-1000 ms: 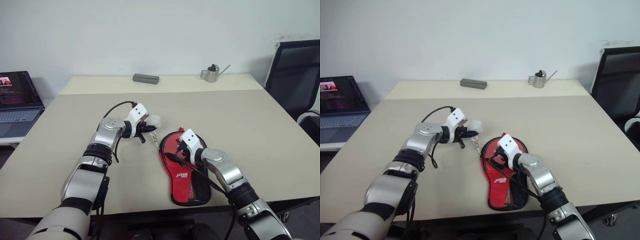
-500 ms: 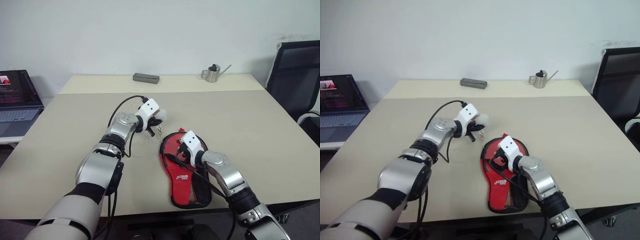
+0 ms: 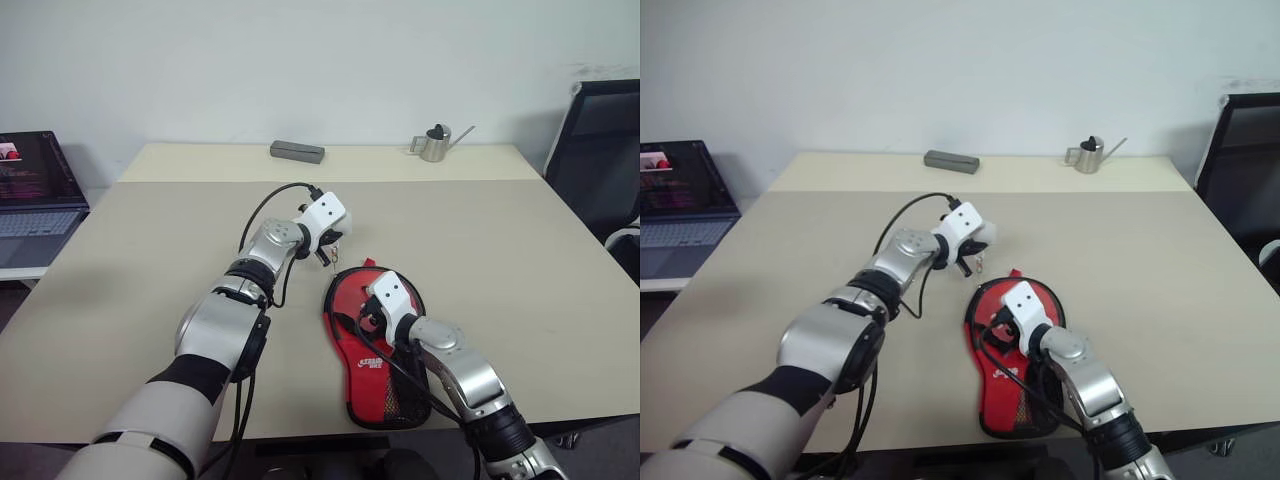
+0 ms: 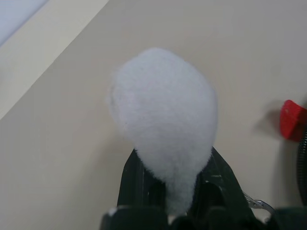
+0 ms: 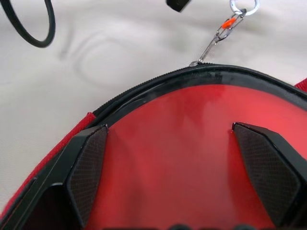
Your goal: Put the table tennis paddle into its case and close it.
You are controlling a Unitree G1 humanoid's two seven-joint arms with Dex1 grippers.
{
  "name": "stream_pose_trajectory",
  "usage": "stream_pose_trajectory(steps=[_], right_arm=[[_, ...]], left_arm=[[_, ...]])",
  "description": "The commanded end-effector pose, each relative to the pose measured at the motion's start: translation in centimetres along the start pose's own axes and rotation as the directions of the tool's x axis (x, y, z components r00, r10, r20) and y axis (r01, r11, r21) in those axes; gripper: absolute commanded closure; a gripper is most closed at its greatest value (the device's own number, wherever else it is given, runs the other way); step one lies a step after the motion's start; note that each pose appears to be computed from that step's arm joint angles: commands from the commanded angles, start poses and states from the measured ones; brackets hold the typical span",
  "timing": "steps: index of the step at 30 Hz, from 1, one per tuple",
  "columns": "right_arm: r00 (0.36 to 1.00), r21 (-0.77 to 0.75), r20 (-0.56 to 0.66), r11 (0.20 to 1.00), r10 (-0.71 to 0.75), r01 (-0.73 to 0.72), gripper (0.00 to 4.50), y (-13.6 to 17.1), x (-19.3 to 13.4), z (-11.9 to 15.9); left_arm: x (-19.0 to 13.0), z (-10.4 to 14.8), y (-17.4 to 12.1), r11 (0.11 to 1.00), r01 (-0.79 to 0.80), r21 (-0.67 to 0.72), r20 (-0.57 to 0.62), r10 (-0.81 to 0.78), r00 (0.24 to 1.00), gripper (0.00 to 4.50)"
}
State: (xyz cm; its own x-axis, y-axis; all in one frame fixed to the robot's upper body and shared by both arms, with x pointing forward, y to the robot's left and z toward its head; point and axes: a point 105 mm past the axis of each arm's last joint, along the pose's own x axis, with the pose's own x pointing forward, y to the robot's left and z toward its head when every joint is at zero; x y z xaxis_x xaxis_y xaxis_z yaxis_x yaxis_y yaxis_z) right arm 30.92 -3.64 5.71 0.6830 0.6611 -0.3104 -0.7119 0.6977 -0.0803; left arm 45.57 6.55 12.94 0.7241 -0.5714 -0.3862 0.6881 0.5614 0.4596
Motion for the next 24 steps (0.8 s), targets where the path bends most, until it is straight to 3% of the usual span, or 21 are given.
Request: stream_pose_trajectory(steps=[1, 12, 24], right_arm=[[0.898, 0.181, -0.43, 0.983, 0.093, -0.015, 0.0, 3.9, -2.5, -11.7], [0.901, 0.212, -0.43, 0.977, 0.065, 0.031, 0.0, 4.9, -2.7, -11.8], [0.896, 0.229, -0.44, 0.972, 0.063, 0.044, 0.0, 6.1, -3.5, -12.2]], left_arm=[[0.0, 4.1, 1.5, 0.996, -0.079, 0.048, 0.094, 0.074, 0.993, 4.28], [1.5, 7.2, -0.9, 0.993, -0.047, 0.113, 0.145, 0.03, 0.989, 4.28], [2.8, 6.9, -3.3, 0.977, -0.015, 0.214, 0.088, -0.004, 0.996, 4.28]])
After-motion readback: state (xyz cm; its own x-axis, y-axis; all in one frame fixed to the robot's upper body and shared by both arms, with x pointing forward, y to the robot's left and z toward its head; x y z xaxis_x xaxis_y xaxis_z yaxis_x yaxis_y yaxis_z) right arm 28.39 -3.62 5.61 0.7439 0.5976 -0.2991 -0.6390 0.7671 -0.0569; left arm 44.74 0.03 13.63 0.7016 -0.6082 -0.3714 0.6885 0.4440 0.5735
